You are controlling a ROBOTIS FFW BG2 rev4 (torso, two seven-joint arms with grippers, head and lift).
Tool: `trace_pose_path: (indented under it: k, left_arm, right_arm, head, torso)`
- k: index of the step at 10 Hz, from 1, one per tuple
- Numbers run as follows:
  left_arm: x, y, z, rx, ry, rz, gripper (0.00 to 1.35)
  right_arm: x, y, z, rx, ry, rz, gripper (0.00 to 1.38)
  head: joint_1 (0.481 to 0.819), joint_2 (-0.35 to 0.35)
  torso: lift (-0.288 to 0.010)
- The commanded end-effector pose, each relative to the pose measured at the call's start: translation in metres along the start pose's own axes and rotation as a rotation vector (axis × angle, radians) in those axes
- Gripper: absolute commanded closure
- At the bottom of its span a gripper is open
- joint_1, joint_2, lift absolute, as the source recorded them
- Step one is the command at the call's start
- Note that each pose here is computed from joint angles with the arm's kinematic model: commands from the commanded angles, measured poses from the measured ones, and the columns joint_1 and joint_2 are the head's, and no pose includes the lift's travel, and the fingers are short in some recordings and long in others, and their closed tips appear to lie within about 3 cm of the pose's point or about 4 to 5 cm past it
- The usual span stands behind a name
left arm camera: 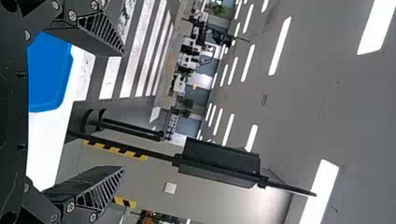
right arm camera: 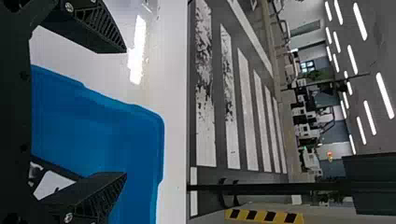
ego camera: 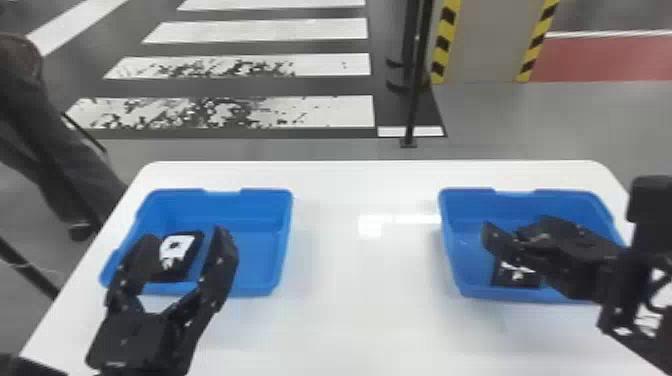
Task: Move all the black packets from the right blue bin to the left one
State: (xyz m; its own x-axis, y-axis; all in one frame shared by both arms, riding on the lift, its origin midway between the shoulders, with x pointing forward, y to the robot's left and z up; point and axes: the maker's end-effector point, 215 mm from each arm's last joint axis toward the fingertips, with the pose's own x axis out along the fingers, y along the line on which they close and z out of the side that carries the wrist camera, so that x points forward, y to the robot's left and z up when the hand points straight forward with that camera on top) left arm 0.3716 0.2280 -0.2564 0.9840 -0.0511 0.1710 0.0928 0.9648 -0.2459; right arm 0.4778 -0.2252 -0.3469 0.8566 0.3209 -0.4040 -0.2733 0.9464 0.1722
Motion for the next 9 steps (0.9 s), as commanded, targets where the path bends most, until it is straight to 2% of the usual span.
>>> trace_pose_path:
  k: [1, 2, 5, 9]
  left_arm:
    - [0.0, -0.003, -0.003, -0.001, 0.011, -0.008, 0.18]
    - [0.001, -0.002, -0.003, 0.001, 0.014, -0.007, 0.18]
    - [0.002, -0.003, -0.008, 0.008, 0.03, -0.01, 0.18]
    - [0.002, -0.003, -0.008, 0.009, 0.027, -0.01, 0.18]
  right_arm:
    - [0.006, -0.022, -0.023, 0.003, 0.123, -0.058, 0.09]
    - [0.009, -0.039, -0.036, 0.008, 0.205, -0.105, 0.08]
    - [0.009, -0.063, -0.066, 0.033, 0.352, -0.181, 0.09]
    - [0.015, -0.063, -0.084, 0.045, 0.414, -0.201, 0.11]
  head:
    - [0.695, 0.006]
    - [0.695, -0.005]
    - [0.695, -0.062]
    - [0.695, -0.077]
  torso:
    - [-0.14]
    - [-0.14]
    - [-0.14]
    - [-0.14]
